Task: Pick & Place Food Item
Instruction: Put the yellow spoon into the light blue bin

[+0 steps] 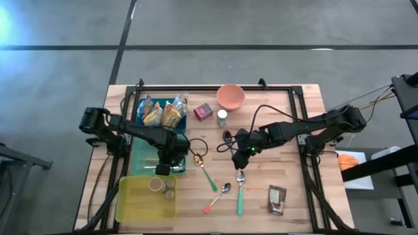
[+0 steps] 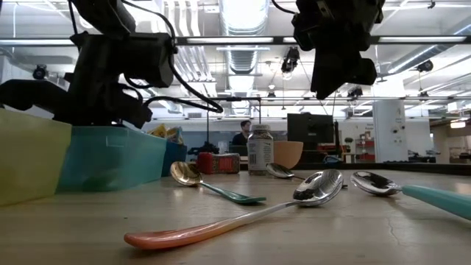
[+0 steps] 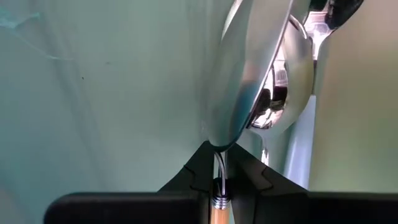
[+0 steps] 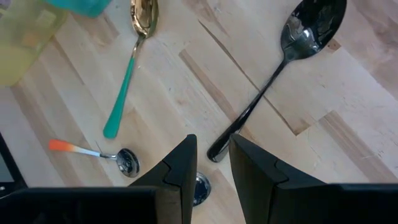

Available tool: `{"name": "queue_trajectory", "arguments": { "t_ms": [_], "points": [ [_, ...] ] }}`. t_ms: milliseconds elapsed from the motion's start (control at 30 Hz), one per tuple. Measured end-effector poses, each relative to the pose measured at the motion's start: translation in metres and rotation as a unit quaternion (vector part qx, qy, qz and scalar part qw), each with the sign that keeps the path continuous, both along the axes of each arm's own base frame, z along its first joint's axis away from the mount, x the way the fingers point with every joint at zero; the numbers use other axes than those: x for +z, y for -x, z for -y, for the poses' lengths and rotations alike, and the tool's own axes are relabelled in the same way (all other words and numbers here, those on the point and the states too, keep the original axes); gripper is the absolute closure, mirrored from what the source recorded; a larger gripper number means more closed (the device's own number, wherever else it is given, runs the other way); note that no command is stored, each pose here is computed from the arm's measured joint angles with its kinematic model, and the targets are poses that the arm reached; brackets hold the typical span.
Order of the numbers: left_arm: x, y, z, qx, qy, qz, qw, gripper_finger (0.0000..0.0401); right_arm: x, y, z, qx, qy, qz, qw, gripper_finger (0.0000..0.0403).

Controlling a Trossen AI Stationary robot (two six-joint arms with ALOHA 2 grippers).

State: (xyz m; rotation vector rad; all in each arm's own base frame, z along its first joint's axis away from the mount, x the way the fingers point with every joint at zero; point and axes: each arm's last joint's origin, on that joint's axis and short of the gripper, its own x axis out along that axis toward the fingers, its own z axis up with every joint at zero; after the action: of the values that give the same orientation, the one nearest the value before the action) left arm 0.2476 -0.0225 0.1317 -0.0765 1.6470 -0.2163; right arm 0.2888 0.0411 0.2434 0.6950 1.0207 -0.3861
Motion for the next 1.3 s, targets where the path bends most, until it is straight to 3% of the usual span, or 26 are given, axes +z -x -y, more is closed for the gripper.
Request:
{"name": "queue_trajectory", "arguments": {
  "t_ms": [933,1300],
  "points": [
    [-0.0007,-0.0049,-0.0043,0.013,-0.003,0.023,1.000,0.0374,0.0000,0.0004,-0.0027,0.009,-0.001,0.000,1.000,0.0309],
    [0.0017,-0.0069,-0.0044,0.025,-0.005,0.027,0.999,0.0262,-0.0001,0.0008,-0.0047,0.013,-0.001,-0.001,1.000,0.0309]
  ]
}}
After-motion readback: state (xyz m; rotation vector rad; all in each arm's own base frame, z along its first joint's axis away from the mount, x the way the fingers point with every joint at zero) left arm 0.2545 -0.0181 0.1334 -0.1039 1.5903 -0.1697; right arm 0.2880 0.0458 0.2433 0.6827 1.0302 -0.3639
